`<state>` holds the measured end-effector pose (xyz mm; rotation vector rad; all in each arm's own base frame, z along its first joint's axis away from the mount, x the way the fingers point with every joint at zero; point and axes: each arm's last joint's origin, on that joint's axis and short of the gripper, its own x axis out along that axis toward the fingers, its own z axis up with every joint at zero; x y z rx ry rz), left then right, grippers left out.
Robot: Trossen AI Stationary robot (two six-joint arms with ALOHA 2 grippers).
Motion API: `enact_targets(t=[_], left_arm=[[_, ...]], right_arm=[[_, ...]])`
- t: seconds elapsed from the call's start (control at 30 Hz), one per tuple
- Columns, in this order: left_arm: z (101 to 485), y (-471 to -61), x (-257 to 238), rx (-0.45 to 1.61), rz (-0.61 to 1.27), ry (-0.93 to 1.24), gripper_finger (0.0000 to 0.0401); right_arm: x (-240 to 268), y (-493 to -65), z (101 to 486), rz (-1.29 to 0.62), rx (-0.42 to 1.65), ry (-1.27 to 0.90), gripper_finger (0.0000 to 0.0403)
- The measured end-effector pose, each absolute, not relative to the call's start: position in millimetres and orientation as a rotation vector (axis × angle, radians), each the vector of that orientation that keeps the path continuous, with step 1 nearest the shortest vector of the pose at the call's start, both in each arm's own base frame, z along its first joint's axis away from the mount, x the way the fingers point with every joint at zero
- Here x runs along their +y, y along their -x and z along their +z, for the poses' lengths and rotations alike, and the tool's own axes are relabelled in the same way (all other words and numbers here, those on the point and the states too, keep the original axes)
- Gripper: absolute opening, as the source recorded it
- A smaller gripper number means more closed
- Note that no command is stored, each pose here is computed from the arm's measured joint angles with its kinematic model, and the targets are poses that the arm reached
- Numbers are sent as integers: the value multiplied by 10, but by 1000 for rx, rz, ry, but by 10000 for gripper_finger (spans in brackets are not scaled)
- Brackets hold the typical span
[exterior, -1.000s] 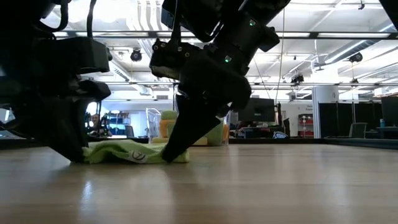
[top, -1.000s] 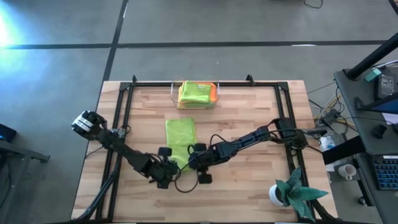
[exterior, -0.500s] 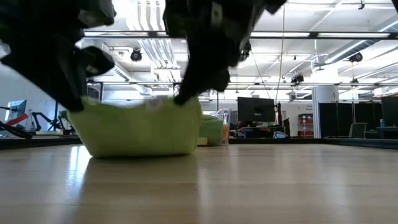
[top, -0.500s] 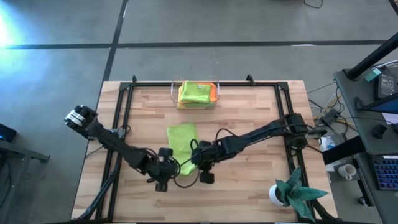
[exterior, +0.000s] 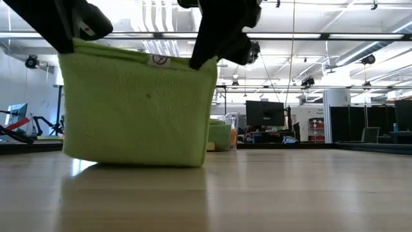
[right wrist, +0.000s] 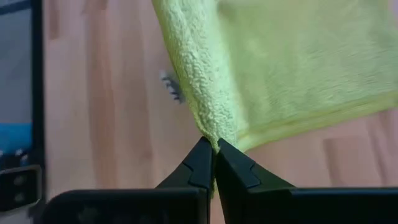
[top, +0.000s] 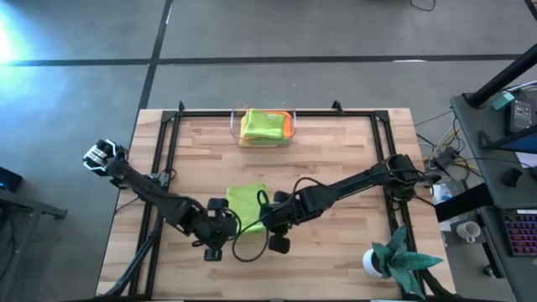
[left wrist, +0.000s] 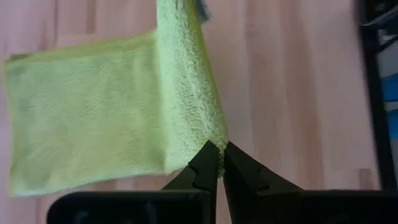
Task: Fold microfiber towels
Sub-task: Fold the light green microfiber cloth
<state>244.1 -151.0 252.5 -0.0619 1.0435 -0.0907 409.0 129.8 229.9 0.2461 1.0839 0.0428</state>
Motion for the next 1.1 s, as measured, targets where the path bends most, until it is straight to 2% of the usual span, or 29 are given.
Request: enact_targets(t=[0.43, 0.83, 1.1], left_arm=[[2397, -2367, -1132, 1159, 257, -72, 1], [1994, -2370, -763, 1205, 392, -67, 1], [1878, -2388, -640, 1175, 447, -56, 1]], right_arm=[[815, -4258, 2256, -157, 975, -125, 9], [474, -4413, 1866, -217, 1013, -120, 9], [332, -4432, 1807, -275, 1025, -114, 9]])
